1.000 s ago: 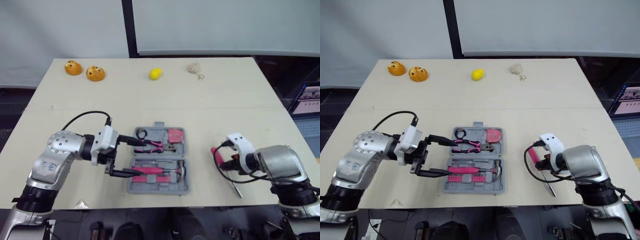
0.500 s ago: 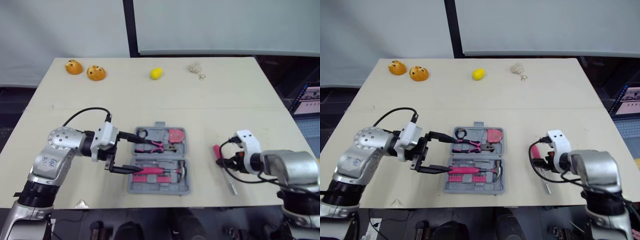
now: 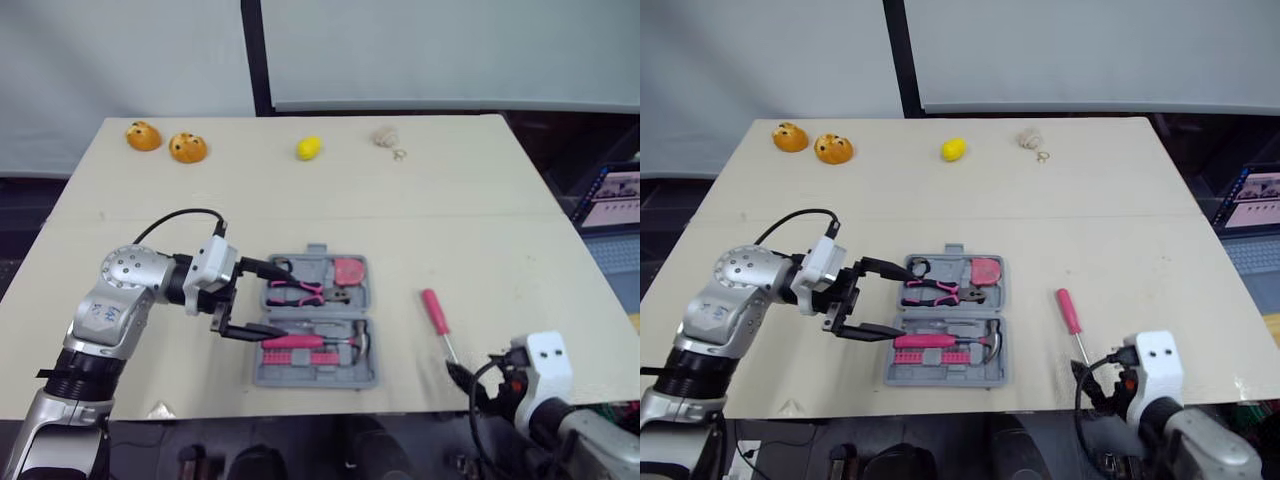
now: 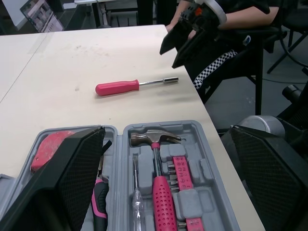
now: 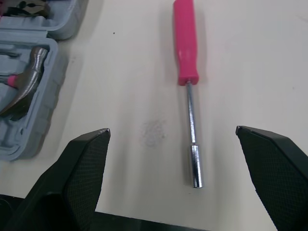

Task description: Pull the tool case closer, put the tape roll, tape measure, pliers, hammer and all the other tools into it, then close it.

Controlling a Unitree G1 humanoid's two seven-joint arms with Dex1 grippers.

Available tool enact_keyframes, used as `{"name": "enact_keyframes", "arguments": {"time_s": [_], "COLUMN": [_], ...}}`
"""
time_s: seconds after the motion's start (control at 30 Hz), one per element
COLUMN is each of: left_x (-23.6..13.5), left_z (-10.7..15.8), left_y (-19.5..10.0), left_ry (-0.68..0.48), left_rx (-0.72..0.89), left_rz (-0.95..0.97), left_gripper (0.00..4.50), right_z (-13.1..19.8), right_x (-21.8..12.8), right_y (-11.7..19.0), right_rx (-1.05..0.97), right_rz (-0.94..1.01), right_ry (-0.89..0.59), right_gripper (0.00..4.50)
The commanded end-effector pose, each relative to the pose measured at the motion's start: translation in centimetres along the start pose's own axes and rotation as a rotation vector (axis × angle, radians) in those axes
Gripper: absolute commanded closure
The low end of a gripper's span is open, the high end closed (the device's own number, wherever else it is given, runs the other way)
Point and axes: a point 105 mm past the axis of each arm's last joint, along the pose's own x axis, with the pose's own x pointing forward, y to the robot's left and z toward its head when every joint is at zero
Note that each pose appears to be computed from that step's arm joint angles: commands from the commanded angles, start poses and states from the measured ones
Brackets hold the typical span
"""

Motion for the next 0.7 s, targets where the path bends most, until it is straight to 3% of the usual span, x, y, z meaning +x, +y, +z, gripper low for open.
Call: {"name": "enact_keyframes", "arguments": {"time_s": [0.03, 0.27, 0.7], "left_x": [-0.1, -0.4, -0.5], "left_z": [0.7, 0.8, 0.8], "left_y": [0.1, 0.0, -0.1], "left_ry": [0.000, 0.010, 0.023], "left_rx": [0.030, 0.033, 0.034], "left_rz": [-0.007, -0.004, 0.000], "left_gripper": [0.00, 0.00, 0.00], "right_z": [0.3, -0.7, -0.2], "right_x": [1.1, 5.1, 7.8], "right_y": [-0.5, -1.6, -2.0], "right_rx": [-0.019, -0.029, -0.053], "right_rz": [-0.046, -0.091, -0.109], "right_ry": [-0.056, -0.054, -0.074], "right_gripper": [0.08, 0.08, 0.08]}}
